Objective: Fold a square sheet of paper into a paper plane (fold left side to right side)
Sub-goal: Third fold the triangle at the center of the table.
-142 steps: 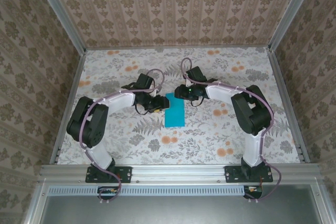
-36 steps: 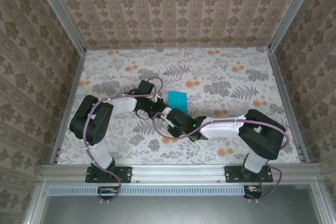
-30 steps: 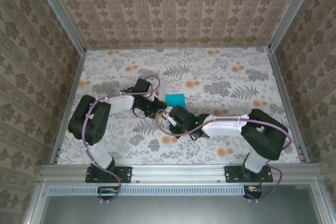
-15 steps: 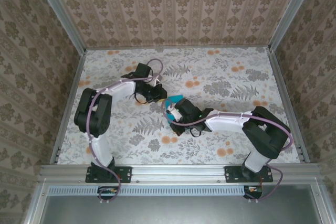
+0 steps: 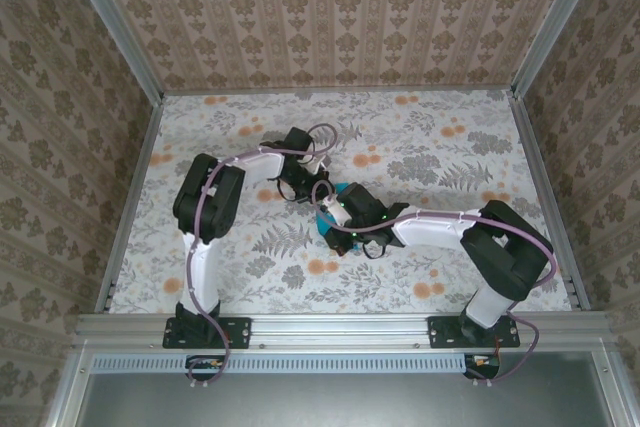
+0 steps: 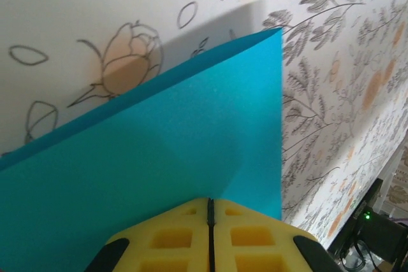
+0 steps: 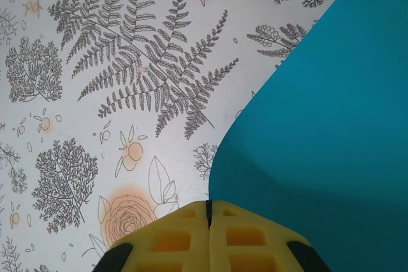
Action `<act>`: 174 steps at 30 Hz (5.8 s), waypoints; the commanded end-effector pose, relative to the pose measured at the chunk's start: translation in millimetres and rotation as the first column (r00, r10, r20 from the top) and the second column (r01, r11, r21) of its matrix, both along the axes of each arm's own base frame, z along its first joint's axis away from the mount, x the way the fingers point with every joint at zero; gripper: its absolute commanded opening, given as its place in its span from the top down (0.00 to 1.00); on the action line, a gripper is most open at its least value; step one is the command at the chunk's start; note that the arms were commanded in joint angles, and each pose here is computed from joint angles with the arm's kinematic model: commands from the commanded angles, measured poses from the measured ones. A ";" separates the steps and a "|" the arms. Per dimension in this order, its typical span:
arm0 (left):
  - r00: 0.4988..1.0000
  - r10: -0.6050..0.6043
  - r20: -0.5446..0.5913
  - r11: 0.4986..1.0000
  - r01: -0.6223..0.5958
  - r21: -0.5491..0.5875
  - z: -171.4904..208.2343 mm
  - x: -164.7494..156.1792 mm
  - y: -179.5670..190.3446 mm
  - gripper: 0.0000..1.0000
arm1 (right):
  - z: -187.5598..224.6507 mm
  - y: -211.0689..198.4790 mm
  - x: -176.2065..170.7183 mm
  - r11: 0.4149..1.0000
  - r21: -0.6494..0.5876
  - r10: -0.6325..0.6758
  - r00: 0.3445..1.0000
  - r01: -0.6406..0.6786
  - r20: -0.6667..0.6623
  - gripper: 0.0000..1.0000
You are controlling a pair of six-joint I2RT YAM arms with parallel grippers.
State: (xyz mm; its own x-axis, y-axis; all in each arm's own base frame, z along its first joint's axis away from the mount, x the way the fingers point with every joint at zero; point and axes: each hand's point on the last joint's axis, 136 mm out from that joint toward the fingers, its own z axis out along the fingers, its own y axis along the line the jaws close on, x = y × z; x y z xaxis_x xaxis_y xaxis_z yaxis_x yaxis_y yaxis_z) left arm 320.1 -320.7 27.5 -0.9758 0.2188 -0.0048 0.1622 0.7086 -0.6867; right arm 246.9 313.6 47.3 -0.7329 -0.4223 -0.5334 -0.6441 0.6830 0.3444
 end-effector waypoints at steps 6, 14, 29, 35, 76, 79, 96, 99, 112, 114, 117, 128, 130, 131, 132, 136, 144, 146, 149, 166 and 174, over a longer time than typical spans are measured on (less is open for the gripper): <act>0.998 -0.054 -0.024 0.996 0.056 0.069 -25.3 -9.6 4.4 0.94 | -1.1 -9.8 12.7 0.998 -0.034 -0.059 0.998 0.059 -0.005 1.00; 0.998 -0.065 -0.027 0.993 0.067 0.097 -33.1 -12.8 5.3 0.95 | -6.4 -36.0 31.3 0.977 -0.138 -0.159 0.987 0.162 0.035 1.00; 0.997 -0.067 -0.032 0.993 0.069 0.099 -34.2 -13.6 3.5 0.96 | -12.6 -62.4 50.0 0.936 -0.215 -0.266 0.961 0.277 0.082 1.00; 0.997 -0.067 -0.031 0.993 0.070 0.098 -34.3 -13.4 2.6 0.96 | -15.2 -63.8 53.7 0.930 -0.228 -0.275 0.957 0.288 0.088 1.00; 0.997 -0.067 -0.038 0.992 0.070 0.102 -37.5 -15.6 4.7 0.97 | -6.3 -63.2 50.8 0.942 -0.185 -0.264 0.959 0.280 0.106 1.00; 0.997 -0.067 -0.038 0.992 0.071 0.102 -37.4 -15.6 4.7 0.97 | -5.3 -64.6 50.7 0.941 -0.182 -0.268 0.957 0.285 0.113 1.00; 0.998 -0.061 -0.022 0.990 0.063 0.127 -38.3 -12.5 7.8 0.97 | -14.2 -67.2 59.0 0.924 -0.224 -0.292 0.949 0.311 0.116 1.00; 0.998 -0.061 -0.024 0.990 0.063 0.127 -38.7 -13.1 7.7 0.97 | -15.5 -66.3 59.2 0.924 -0.224 -0.292 0.950 0.311 0.112 1.00; 0.998 -0.063 -0.023 0.990 0.065 0.125 -38.1 -13.3 7.0 0.97 | -16.8 -63.7 62.3 0.925 -0.223 -0.291 0.950 0.309 0.113 1.00; 0.998 -0.063 -0.023 0.990 0.066 0.124 -38.0 -13.2 6.8 0.97 | -16.4 -63.3 62.6 0.925 -0.222 -0.291 0.950 0.309 0.113 1.00; 0.998 -0.063 -0.023 0.990 0.065 0.124 -37.9 -13.3 6.8 0.97 | -17.9 -64.1 61.9 0.924 -0.225 -0.289 0.951 0.308 0.112 1.00; 0.998 -0.064 -0.024 0.990 0.066 0.123 -38.4 -13.3 6.7 0.97 | -12.9 -61.4 64.9 0.928 -0.203 -0.292 0.949 0.311 0.121 1.00; 0.998 -0.063 -0.024 0.990 0.066 0.124 -38.4 -13.5 6.8 0.97 | -13.1 -61.6 64.4 0.928 -0.207 -0.290 0.949 0.310 0.120 1.00; 0.998 -0.063 -0.025 0.990 0.066 0.124 -38.7 -13.7 6.8 0.97 | -13.3 -61.9 64.3 0.928 -0.208 -0.291 0.949 0.310 0.119 1.00; 0.998 -0.063 -0.023 0.990 0.066 0.123 -38.4 -13.4 6.8 0.97 | -14.2 -62.7 64.3 0.926 -0.211 -0.292 0.949 0.312 0.121 1.00; 0.998 -0.063 -0.024 0.990 0.066 0.124 -38.6 -13.8 7.0 0.97 | -15.6 -63.1 64.9 0.925 -0.213 -0.295 0.948 0.315 0.120 1.00; 0.998 -0.062 -0.024 0.990 0.064 0.124 -38.5 -13.6 6.9 0.97 | -21.9 -62.9 64.8 0.923 -0.229 -0.290 0.951 0.308 0.110 1.00; 0.998 -0.064 -0.026 0.990 0.067 0.123 -38.8 -14.4 6.4 0.97 | -23.7 -63.0 64.2 0.923 -0.232 -0.288 0.952 0.306 0.107 1.00; 0.998 -0.063 -0.027 0.990 0.066 0.123 -38.9 -14.5 6.5 0.97 | -26.9 -63.8 63.3 0.922 -0.242 -0.287 0.953 0.304 0.101 1.00; 0.993 -0.071 0.096 0.995 0.064 0.076 19.4 19.8 9.0 0.77 | -49.4 -71.3 37.2 0.922 -0.307 -0.248 0.969 0.237 0.002 1.00; 0.982 0.002 0.191 0.999 -0.011 0.043 58.7 43.4 43.0 0.78 | -51.1 -71.0 32.1 0.922 -0.327 -0.225 0.974 0.207 -0.017 1.00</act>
